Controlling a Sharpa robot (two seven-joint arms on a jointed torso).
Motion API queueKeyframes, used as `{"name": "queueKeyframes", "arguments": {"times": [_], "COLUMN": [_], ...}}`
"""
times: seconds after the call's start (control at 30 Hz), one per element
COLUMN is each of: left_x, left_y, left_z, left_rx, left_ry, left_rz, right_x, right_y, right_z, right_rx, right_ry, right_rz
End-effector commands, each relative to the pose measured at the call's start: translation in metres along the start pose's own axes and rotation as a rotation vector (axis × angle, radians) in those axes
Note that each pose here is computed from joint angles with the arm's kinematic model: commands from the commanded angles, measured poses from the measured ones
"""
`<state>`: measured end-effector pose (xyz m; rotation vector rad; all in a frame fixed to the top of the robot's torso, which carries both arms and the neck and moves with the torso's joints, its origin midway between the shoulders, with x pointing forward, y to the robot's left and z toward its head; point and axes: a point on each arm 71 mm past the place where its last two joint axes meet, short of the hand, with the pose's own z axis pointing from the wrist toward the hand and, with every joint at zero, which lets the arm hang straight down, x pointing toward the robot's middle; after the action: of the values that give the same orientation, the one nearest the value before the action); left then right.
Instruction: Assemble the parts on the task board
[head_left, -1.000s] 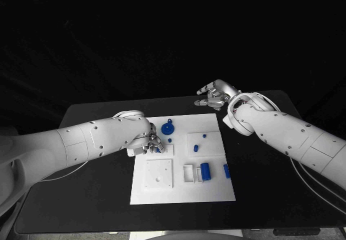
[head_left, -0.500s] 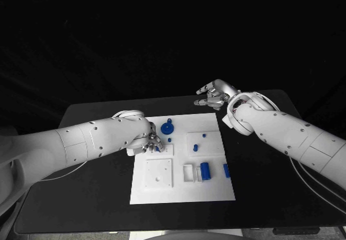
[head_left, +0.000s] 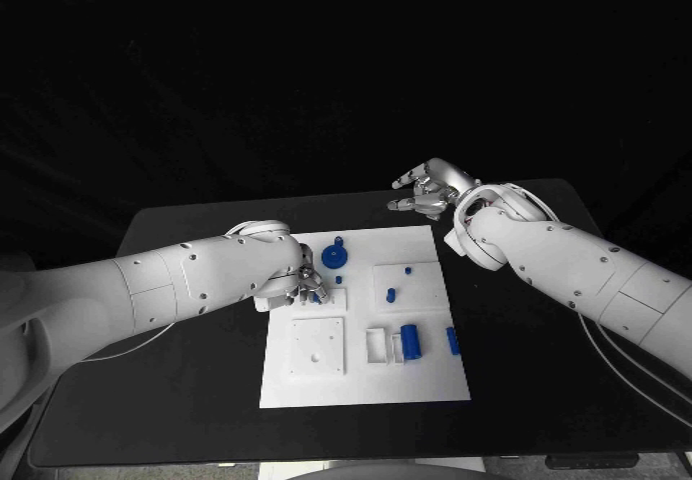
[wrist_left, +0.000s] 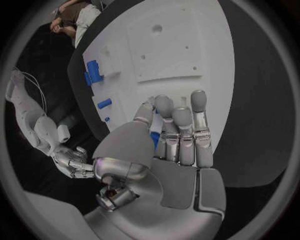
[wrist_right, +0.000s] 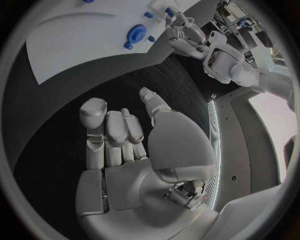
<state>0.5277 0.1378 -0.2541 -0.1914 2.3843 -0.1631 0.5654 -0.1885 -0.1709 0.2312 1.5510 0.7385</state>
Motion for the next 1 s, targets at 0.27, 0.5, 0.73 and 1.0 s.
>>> {"name": "queueKeyframes", "arguments": {"times": [0.27, 0.5, 0.73, 1.0], "left_x": [0.0055, 0.0057, 0.0052, 0.0051], "left_y": [-0.0027, -0.0019, -0.0005, 0.0], "left_z": [0.0012, 0.0014, 0.0018, 0.0028], "left_rx": [0.013, 0.012, 0.007, -0.001], "left_ry": [0.028, 0.03, 0.033, 0.046], "left_rz": [-0.002, -0.002, -0.002, -0.007], "right_x": [0.0014, 0.0017, 0.0019, 0.0021], "right_y": [0.0007, 0.0007, 0.0004, 0.0003], "right_z": [0.0, 0.0002, 0.0002, 0.0001], "right_rx": [-0.006, -0.006, -0.005, -0.005], "right_ry": [0.013, 0.014, 0.014, 0.017], "right_rz": [-0.007, -0.007, -0.007, -0.007]}}
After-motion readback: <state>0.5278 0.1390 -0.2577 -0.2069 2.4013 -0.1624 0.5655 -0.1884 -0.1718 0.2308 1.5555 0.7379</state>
